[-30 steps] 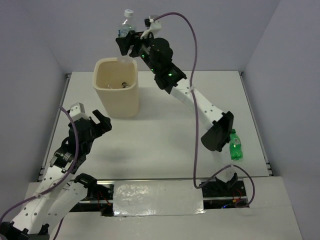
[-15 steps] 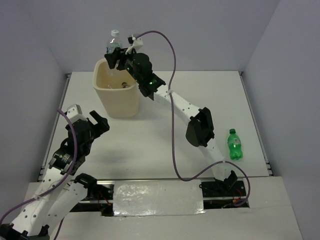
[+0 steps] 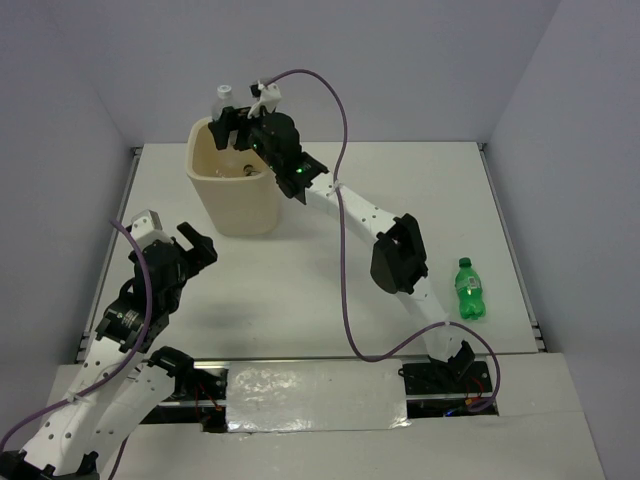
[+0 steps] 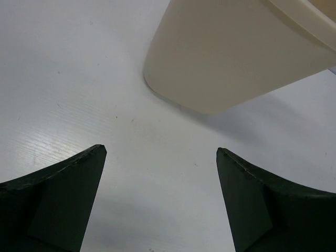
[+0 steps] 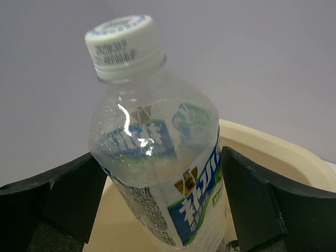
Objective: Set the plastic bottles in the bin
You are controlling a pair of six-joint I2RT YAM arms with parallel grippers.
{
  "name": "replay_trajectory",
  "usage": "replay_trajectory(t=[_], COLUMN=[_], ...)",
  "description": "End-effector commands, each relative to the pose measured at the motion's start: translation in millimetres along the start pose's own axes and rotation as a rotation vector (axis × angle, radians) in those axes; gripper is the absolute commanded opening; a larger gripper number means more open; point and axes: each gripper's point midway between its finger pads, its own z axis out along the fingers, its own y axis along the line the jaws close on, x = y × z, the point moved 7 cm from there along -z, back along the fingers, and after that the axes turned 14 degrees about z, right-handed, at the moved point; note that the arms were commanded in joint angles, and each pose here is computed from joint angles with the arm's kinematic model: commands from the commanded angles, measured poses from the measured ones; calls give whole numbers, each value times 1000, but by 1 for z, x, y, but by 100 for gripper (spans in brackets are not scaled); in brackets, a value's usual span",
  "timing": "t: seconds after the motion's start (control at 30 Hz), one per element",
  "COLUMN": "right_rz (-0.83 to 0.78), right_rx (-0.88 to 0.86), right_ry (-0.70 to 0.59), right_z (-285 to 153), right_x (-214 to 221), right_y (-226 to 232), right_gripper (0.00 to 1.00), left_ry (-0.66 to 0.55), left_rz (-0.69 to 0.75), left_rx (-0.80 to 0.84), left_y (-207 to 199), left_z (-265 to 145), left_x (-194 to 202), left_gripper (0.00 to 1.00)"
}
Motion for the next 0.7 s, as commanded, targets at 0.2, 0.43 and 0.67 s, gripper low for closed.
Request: replay_trajectory(t=[0.2,0.43,0.67], right_rz=[-15,-40,-150], right_rx=[-70,-65,61], right_ry=[-38,-45,-35], right_z=[-14,-22,-60], right_x=[-35,-48,-95], right_y=[32,37,38], right_gripper=[96,98,100], left_ry=[-48,-46,-49], left_rz=[-46,-44,-44], left_rx=[1,2,-1], left_y=[0,-1,0], left_z=[-4,-3,-4], left_x=[-11,-11,-11], left_gripper=[99,99,99])
